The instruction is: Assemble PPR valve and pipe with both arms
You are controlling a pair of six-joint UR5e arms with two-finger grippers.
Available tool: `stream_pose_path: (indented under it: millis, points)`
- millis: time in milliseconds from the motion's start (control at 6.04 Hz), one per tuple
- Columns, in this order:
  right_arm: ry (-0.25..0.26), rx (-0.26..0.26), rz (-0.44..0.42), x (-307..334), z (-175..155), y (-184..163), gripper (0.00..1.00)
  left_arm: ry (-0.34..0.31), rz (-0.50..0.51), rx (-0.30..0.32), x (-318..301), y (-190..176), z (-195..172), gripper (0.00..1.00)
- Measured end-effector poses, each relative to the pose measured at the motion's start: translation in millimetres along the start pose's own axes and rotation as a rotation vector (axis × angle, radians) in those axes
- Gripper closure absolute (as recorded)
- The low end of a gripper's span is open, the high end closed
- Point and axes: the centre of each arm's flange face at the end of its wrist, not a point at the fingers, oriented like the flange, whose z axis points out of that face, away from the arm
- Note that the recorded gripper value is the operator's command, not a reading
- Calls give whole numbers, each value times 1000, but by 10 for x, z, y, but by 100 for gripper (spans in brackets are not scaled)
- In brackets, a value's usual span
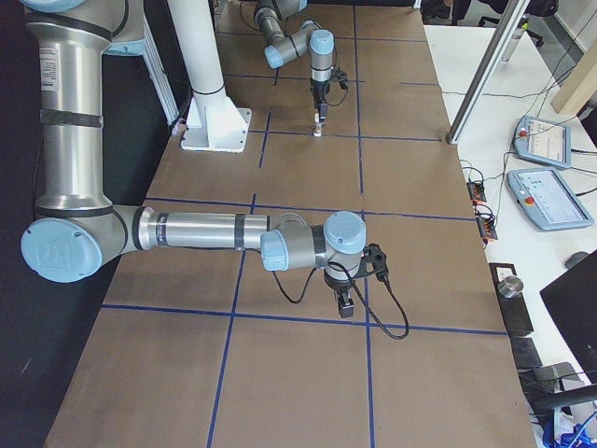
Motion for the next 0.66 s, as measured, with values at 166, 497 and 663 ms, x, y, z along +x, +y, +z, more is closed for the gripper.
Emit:
stream_pose_path:
  millis: [166,497,663]
  points:
    - [0,0,1,1,-1,-2,0,5,78,0,-419,-28,-103,0]
    - [0,0,1,0,0,-5,0,-20,259,-3,-1574,-426,-402,0]
    - [0,0,2,-2,-1,-8,0,-60,355,-2,-2267,-780,-483,0]
